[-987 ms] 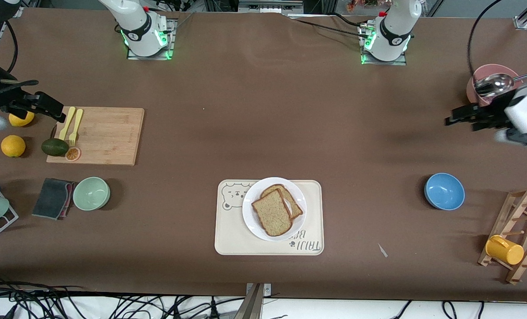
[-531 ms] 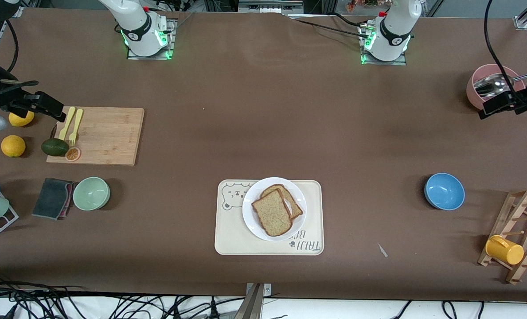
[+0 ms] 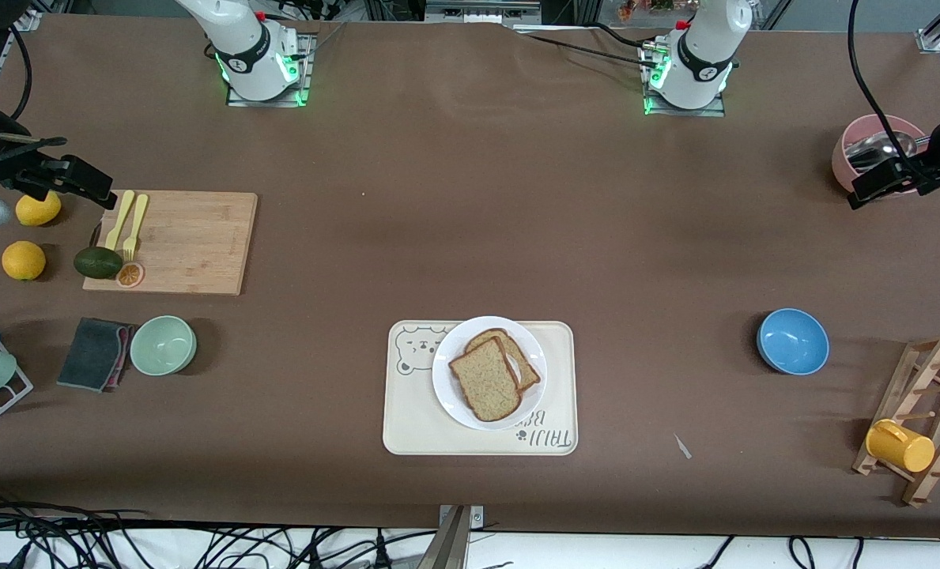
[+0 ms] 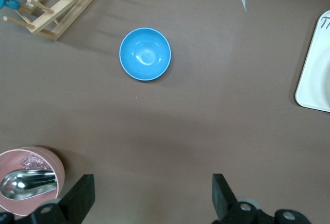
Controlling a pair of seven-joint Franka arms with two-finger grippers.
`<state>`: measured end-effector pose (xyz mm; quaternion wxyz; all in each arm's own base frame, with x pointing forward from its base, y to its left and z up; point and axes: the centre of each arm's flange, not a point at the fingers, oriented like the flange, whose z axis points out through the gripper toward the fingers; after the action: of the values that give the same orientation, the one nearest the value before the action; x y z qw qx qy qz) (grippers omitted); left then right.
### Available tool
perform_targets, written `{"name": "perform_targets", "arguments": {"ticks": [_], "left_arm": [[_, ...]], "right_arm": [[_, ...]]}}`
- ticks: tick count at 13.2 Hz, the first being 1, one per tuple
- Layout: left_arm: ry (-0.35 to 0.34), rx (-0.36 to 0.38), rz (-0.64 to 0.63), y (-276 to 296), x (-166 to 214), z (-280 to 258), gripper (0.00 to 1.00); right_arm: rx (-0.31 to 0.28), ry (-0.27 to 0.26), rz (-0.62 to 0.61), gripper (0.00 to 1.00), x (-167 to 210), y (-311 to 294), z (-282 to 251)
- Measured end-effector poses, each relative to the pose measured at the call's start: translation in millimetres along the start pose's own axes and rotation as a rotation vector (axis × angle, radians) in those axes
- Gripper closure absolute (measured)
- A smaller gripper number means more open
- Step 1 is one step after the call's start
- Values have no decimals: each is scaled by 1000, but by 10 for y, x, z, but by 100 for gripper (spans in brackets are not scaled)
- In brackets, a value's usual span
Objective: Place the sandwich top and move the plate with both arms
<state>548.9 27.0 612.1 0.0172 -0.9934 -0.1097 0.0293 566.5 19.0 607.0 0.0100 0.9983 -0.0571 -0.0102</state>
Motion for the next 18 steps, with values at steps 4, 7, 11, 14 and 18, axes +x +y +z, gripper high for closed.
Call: {"name": "perform_targets", "arguments": {"ticks": [4,7,11,14,18], "left_arm": [[-5,1,4,24,-27,-17,0],[-7,2,8,42,-33,-18,0],[-13,4,24,132,-57,-14,0],[-15,2,25,142,-61,-13,0],[-25,-50,17,144,-62,-13,0]], "right_arm": [[0,0,0,0,0,0,0],[0,0,0,0,0,0,-1],[0,3,-1,0,-14,-3,-25],[0,1,-1,0,-21,-2,-29],[0,3,-2,0,-35,9,-51]]}}
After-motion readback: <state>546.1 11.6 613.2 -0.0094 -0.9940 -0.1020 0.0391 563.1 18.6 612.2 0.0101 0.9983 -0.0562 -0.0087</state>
